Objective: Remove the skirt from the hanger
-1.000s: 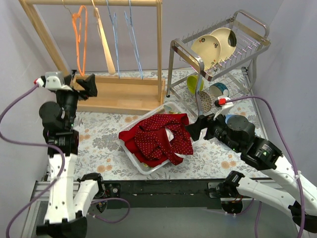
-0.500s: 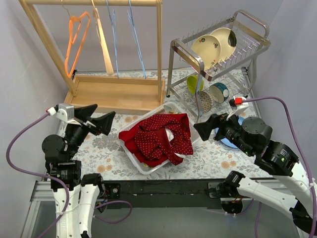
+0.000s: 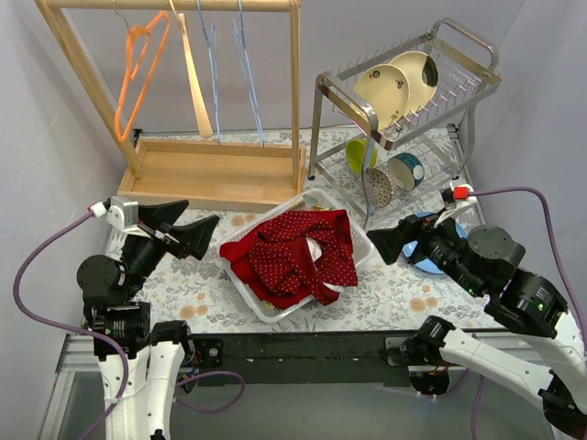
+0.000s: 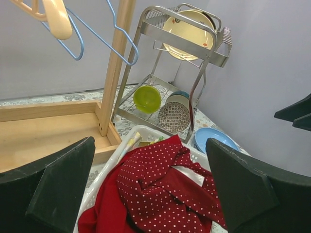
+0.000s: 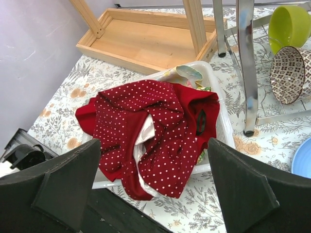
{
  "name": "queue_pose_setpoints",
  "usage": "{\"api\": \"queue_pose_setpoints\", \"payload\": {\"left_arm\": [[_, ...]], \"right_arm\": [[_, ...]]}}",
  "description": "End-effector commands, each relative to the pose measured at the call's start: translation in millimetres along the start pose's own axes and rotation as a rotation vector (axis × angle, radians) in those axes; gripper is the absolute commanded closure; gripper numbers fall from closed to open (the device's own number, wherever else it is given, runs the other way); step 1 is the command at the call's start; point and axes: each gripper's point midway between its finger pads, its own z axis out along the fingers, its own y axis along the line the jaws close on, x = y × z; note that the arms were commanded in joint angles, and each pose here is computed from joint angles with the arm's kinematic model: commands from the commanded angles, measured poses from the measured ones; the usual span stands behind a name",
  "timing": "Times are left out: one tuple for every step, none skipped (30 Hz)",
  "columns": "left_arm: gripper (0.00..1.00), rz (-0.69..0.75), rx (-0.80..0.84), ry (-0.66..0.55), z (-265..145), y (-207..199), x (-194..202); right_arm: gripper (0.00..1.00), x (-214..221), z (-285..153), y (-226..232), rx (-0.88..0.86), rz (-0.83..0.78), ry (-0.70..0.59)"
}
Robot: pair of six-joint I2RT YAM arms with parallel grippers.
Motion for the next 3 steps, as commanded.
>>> {"api": "queue_pose_setpoints", "payload": {"left_arm": [[0.02, -0.015, 0.017, 0.002, 0.3, -7.8, -8.5], [0.02, -0.017, 0.015, 0.001, 0.5, -7.6, -9.0], [0.02, -0.019, 0.015, 0.001, 0.4, -8.0, -9.3]], "right_arm": [[0.02, -20.6, -5.9, 6.3, -0.018, 0.02, -0.058], [0.02, -19.7, -5.8, 4.8, -0.008, 0.021, -0.052], [0.02, -20.3, -5.6, 5.1, -0.009, 0.02, -0.054]]}}
